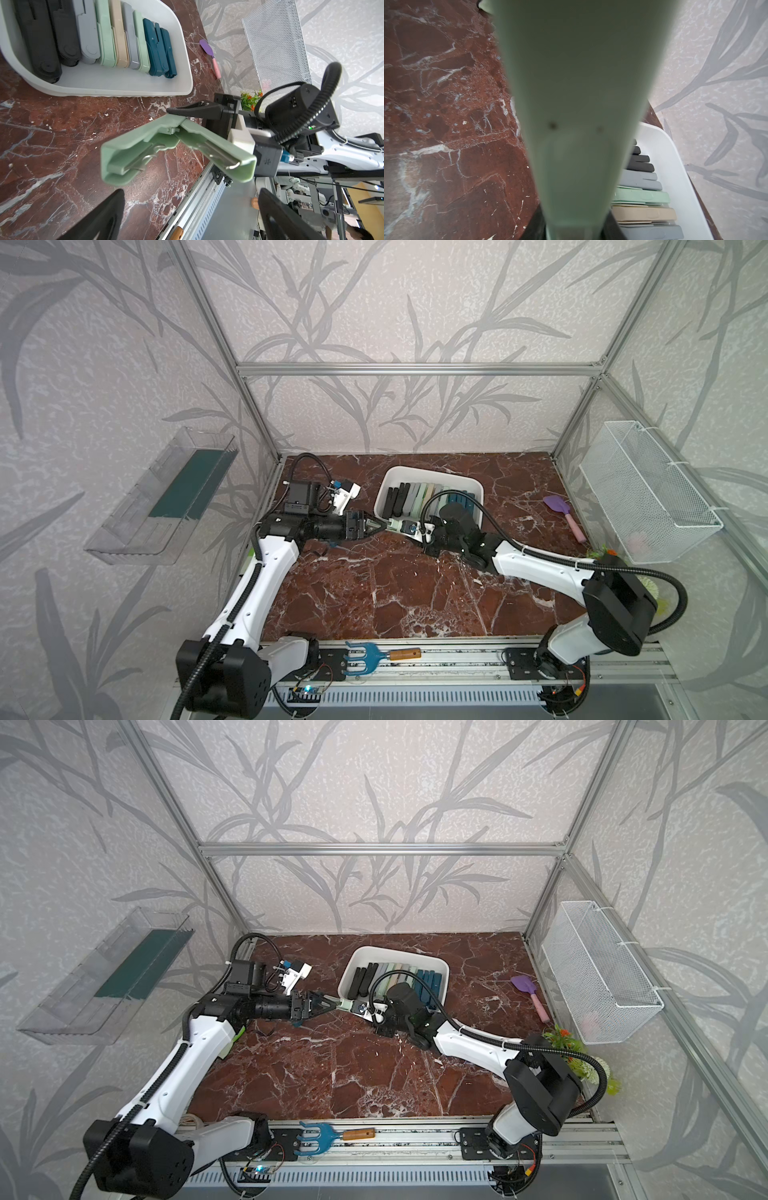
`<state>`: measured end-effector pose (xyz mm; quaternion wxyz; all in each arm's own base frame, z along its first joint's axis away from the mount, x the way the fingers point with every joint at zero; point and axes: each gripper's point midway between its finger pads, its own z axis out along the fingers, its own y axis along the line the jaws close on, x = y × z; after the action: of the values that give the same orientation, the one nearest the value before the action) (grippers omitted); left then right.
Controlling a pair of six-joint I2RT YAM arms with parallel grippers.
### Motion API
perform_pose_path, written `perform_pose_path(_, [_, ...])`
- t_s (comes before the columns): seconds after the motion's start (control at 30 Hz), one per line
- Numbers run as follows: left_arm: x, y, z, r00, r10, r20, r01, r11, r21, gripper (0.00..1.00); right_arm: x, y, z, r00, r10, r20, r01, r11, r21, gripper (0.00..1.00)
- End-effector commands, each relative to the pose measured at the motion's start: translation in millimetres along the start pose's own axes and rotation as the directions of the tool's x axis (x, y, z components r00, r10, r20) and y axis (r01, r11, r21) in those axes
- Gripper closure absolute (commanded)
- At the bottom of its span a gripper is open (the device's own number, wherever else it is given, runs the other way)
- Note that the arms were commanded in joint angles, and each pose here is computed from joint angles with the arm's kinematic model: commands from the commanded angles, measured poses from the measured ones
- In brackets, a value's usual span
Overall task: Put the pruning pliers into the storage box
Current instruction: Place the pruning pliers in the storage box.
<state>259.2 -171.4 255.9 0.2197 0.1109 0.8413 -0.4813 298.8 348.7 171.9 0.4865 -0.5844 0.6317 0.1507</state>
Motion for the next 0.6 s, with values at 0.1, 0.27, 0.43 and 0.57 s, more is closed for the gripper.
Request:
perform_pose_path(0.1, [-11.1,-18.9,6.3,0.994,0.107,0.030,-0.108,0.993,0.039,0.01,-20.9,4.8,-11.4,0.991,0.131,0.040,-0.126,0.986,-0.111,0.90])
perform_pose_path(0.27, [-24.7,-10.9,11.9,0.989,0.118,0.086,-0.113,0.992,-0.059,0.01,-23.1,4.2,-8.0,0.987,0.160,0.028,-0.156,0.980,-0.127,0.89])
perform_pose_path(0.43, [-44.2,-3.5,9.4,0.973,0.122,0.198,-0.092,0.984,-0.154,0.01,-21.9,1.8,-4.5,0.982,0.187,0.008,-0.184,0.975,-0.123,0.89])
perform_pose_path(0.57, [-57.0,9.2,6.1,0.942,0.088,0.323,-0.022,0.979,-0.204,0.01,-22.7,-1.4,0.5,0.973,0.230,-0.003,-0.229,0.967,-0.114,0.89])
